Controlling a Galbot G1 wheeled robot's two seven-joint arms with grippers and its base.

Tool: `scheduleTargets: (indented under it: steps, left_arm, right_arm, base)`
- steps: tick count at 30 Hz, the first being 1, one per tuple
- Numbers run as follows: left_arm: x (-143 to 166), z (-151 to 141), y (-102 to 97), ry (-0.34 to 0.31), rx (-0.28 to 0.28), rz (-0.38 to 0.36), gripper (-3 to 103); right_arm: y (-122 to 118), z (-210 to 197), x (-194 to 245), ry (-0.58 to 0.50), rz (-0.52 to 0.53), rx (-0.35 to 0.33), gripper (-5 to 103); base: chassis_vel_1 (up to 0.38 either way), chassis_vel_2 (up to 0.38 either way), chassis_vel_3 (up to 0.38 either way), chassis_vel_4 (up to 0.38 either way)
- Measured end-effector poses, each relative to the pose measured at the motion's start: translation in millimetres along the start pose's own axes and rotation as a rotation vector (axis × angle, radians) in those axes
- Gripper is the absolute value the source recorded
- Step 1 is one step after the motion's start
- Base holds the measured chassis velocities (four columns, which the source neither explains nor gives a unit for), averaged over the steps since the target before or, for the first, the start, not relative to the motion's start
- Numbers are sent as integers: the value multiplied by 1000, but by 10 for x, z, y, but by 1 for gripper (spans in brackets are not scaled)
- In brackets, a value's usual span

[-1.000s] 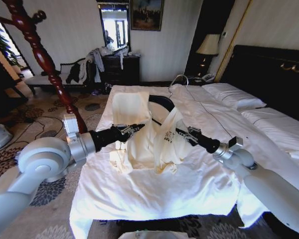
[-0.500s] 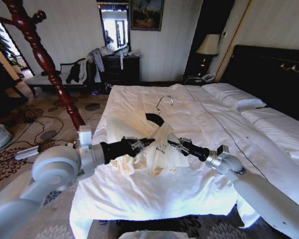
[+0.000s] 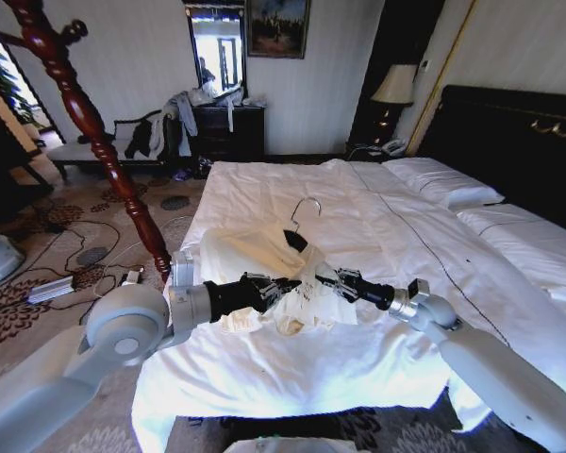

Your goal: Pick up the clothes from the bed and hang them on the clothes hanger.

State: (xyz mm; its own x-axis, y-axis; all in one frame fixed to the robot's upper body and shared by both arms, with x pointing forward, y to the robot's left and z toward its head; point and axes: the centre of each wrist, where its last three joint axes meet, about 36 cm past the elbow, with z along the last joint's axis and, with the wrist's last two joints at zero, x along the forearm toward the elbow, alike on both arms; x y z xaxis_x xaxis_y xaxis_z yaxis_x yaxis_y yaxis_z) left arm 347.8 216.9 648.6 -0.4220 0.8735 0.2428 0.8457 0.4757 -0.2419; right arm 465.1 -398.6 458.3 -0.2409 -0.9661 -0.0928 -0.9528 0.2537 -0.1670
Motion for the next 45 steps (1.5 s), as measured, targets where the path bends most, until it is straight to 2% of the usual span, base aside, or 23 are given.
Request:
scheduleTargets:
  steps: [6, 10, 12, 15, 17, 20, 23, 24, 25, 26, 27, 29, 30, 32, 33, 34, 35, 36, 40, 41, 43, 45]
  left_arm:
    - [5, 44, -2, 15, -14, -25, -2]
    - [17, 86, -45, 38, -34, -36, 18]
    - [23, 95, -70, 45, -40, -34, 18]
    - [65, 112, -156, 71, -56, -25, 36]
    - [86, 116, -172, 79, -59, -25, 36]
    - [145, 112, -161, 92, -76, -52, 52]
    - [181, 75, -150, 86, -99, -70, 57]
    - [204, 43, -144, 77, -112, -77, 68]
    - [204, 43, -144, 77, -112, -77, 68]
    - [225, 8, -140, 63, -127, -82, 68]
    - [245, -29, -139, 48, -145, -90, 74]
    - [310, -136, -141, -6, -233, -128, 84]
    - [310, -136, -141, -6, -233, -128, 84]
    - [372, -228, -142, -48, -322, -157, 94]
    - [372, -228, -142, -48, -322, -157, 94]
    - [395, -260, -122, -59, -366, -168, 98]
    - [400, -268, -100, -59, -380, -173, 98]
    - [416, -287, -13, -60, -424, -189, 100]
    - [434, -310, 126, -56, -455, -194, 100]
    - [444, -313, 219, -47, -460, -179, 100]
    - [447, -310, 254, -41, -465, -169, 100]
    - [462, -290, 386, -9, -473, -129, 100]
  right_arm:
    - [-44, -41, 31, 7, -17, 17, 20]
    - [-92, -109, 63, -3, -9, 32, 20]
    - [-95, -116, 73, -4, -6, 34, 20]
    - [-91, -120, 94, -19, 4, 32, 20]
    - [-92, -120, 100, -29, 10, 30, 20]
    - [-95, -128, 124, -76, 30, 11, 20]
    - [-98, -141, 144, -93, 36, 9, 20]
    - [-98, -143, 159, -98, 40, 10, 20]
    - [-98, -143, 159, -98, 40, 10, 20]
    - [-99, -142, 174, -101, 45, 12, 20]
    - [-97, -135, 187, -103, 49, 12, 20]
    - [-94, -96, 226, -103, 59, 17, 20]
    - [-94, -96, 226, -103, 59, 17, 20]
    - [-104, -69, 268, -87, 54, 33, 20]
    - [-104, -69, 268, -87, 54, 33, 20]
    - [-112, -61, 285, -75, 48, 42, 20]
    - [-115, -61, 288, -71, 45, 45, 20]
    - [-126, -74, 289, -64, 33, 53, 20]
    - [-148, -111, 282, -51, 5, 70, 20]
    - [-163, -138, 289, -37, -19, 82, 20]
    - [-171, -152, 297, -31, -30, 87, 20]
    - [-201, -192, 331, -15, -57, 101, 20]
  base:
    - [0, 0, 0, 0]
    - [0, 0, 0, 0]
    - [0, 0, 0, 0]
    - [0, 0, 0, 0]
    - [0, 0, 0, 0]
    - [0, 0, 0, 0]
    - [0, 0, 0, 0]
    - [0, 0, 0, 0]
    - [0, 0, 0, 0]
    - [0, 0, 0, 0]
    - [0, 0, 0, 0]
    - [0, 0, 0, 0]
    - [0, 0, 0, 0]
    - [0, 0, 0, 0]
    - [0, 0, 0, 0]
    - [0, 0, 0, 0]
    - [0, 0, 0, 0]
    - [0, 0, 0, 0]
    - [0, 0, 0, 0]
    - [0, 0, 0, 0]
    - [0, 0, 0, 0]
    - [0, 0, 0, 0]
